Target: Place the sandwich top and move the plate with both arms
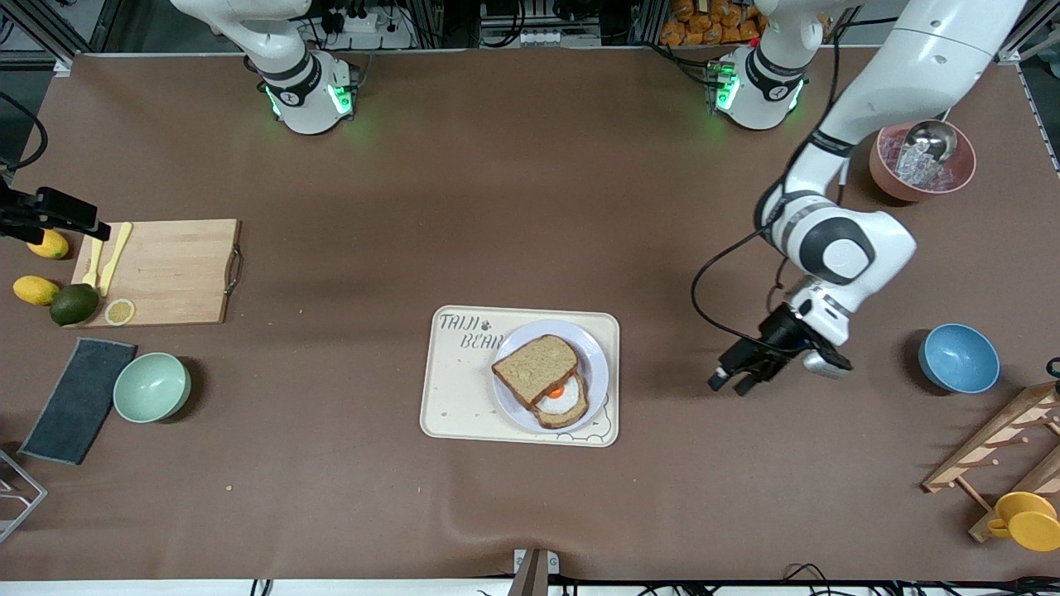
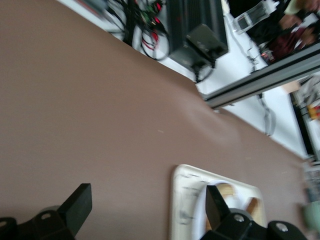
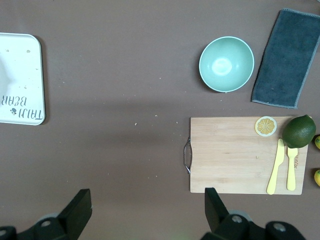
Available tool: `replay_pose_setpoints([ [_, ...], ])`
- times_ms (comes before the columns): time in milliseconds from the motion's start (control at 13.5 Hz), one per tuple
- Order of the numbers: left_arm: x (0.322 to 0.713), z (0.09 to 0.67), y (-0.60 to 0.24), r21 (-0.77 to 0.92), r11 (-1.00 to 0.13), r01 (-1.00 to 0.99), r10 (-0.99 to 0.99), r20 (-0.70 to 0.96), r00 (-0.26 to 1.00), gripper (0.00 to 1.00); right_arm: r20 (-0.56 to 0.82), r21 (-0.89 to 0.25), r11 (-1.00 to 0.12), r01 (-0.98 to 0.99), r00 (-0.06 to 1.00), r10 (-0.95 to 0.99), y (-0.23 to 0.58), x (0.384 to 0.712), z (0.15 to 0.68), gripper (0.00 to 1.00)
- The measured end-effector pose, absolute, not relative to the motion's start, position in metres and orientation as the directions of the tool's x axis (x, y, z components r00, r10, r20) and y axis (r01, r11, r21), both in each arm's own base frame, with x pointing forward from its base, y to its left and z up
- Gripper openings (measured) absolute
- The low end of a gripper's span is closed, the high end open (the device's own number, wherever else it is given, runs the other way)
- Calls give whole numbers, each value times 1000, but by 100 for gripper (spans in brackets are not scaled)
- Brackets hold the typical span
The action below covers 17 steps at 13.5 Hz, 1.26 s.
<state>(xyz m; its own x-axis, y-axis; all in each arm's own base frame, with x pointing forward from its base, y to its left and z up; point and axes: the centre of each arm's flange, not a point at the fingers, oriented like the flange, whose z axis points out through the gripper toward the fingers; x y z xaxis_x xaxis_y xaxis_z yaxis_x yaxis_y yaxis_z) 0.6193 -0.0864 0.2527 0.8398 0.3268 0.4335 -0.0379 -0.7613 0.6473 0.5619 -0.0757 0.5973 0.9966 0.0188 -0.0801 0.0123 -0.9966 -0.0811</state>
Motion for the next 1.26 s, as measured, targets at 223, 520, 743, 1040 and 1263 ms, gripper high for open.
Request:
replay_pose_setpoints([
  [223, 632, 257, -37, 515, -850, -112, 193, 503, 842, 100, -83, -81, -997, 12, 996, 19, -76, 562, 596, 100],
  [520, 640, 275, 20, 313, -927, -208, 6, 564, 826, 100, -86, -82, -997, 12, 996, 19, -75, 562, 595, 100],
  [743, 644, 291, 50, 208, -944, -257, -111, 533, 839, 100, -87, -82, -997, 12, 996, 20, -75, 562, 594, 100],
  [1040, 656, 368, 64, 126, -962, -244, -186, 356, 916, 100, -89, -82, -997, 12, 996, 20, -75, 562, 593, 100],
  [1263, 646, 416, 48, 127, -973, -194, -149, 298, 943, 100, -90, -83, -997, 12, 996, 20, -75, 562, 593, 100],
])
